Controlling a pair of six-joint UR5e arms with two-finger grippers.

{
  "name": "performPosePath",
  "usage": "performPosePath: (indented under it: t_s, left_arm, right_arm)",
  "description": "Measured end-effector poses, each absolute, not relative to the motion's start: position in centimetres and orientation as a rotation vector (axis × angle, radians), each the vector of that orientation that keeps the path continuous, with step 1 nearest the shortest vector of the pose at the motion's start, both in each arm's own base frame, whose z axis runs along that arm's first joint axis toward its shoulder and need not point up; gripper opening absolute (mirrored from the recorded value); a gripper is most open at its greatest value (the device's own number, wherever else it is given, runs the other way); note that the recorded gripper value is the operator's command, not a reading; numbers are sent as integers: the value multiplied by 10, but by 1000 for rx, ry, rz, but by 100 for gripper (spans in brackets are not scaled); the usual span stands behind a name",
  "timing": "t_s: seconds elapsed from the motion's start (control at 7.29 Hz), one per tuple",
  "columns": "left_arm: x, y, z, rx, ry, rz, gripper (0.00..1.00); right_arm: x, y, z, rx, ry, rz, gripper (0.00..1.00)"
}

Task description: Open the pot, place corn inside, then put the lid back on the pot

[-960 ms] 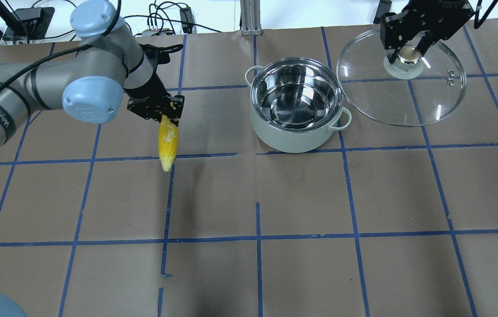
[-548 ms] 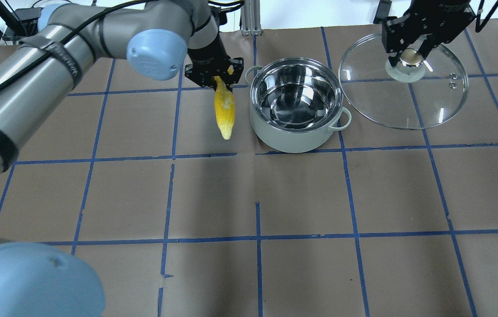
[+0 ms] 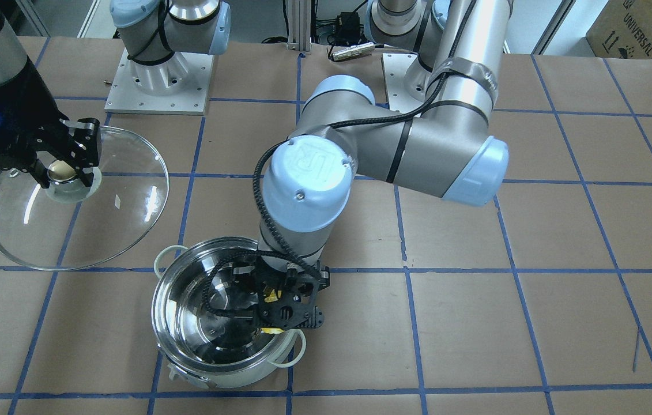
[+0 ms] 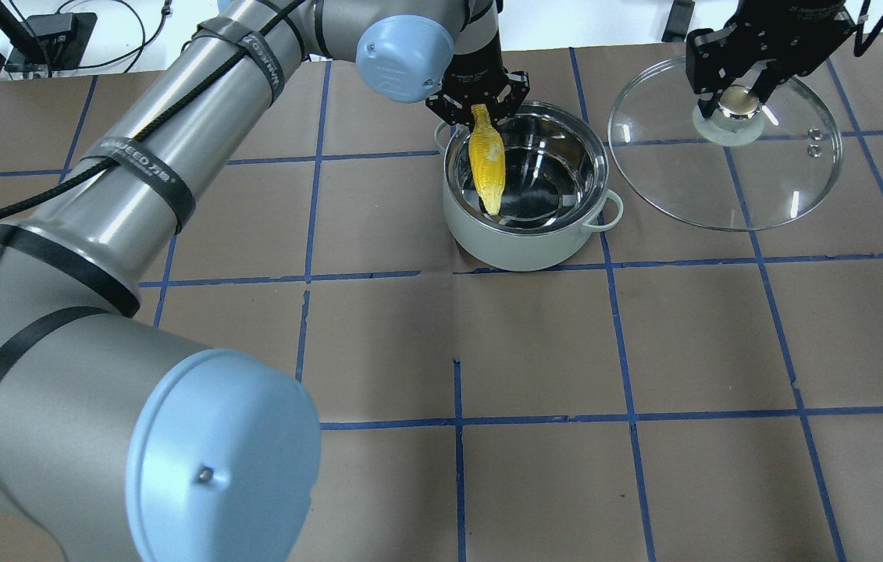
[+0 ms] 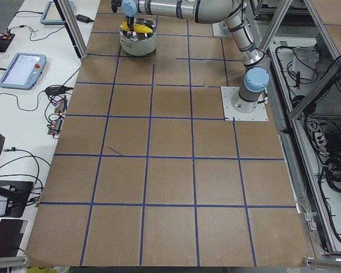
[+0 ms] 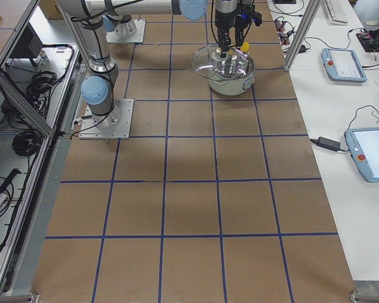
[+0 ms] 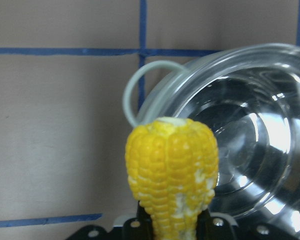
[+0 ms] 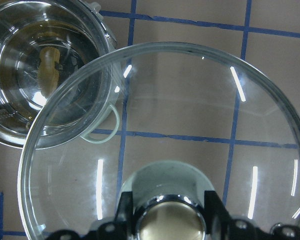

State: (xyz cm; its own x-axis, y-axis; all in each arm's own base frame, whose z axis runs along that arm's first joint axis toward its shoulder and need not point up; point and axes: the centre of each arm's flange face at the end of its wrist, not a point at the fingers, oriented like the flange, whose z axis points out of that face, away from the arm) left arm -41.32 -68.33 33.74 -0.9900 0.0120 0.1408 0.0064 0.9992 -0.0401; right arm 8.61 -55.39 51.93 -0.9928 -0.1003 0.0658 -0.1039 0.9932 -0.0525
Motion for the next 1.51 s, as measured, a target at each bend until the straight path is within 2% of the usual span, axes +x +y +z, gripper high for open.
performPosePath:
  t_s: [0.14,0.41,0.82,1.23,1.51]
  left_arm:
    - [-421,-689,327,-21,-2999,59,99]
    - [-428,-696,313,-41,-2993,77,100]
    - [-408,-696,325,-81,-3004,57,100]
    - [-324,-686,371,-142,-3019,18,100]
    - [-237,-648,406,-182,-3058,20,100]
  right_arm:
    - [86,-554,520,154,-3070,88,33]
    - [85,-554,521,151,-3068,92,33]
    - [86,-554,520,150,-3071,92,34]
    - [91,-557,516,158,-3077,94,33]
    - [93,-564,512,156,-3084,90,34]
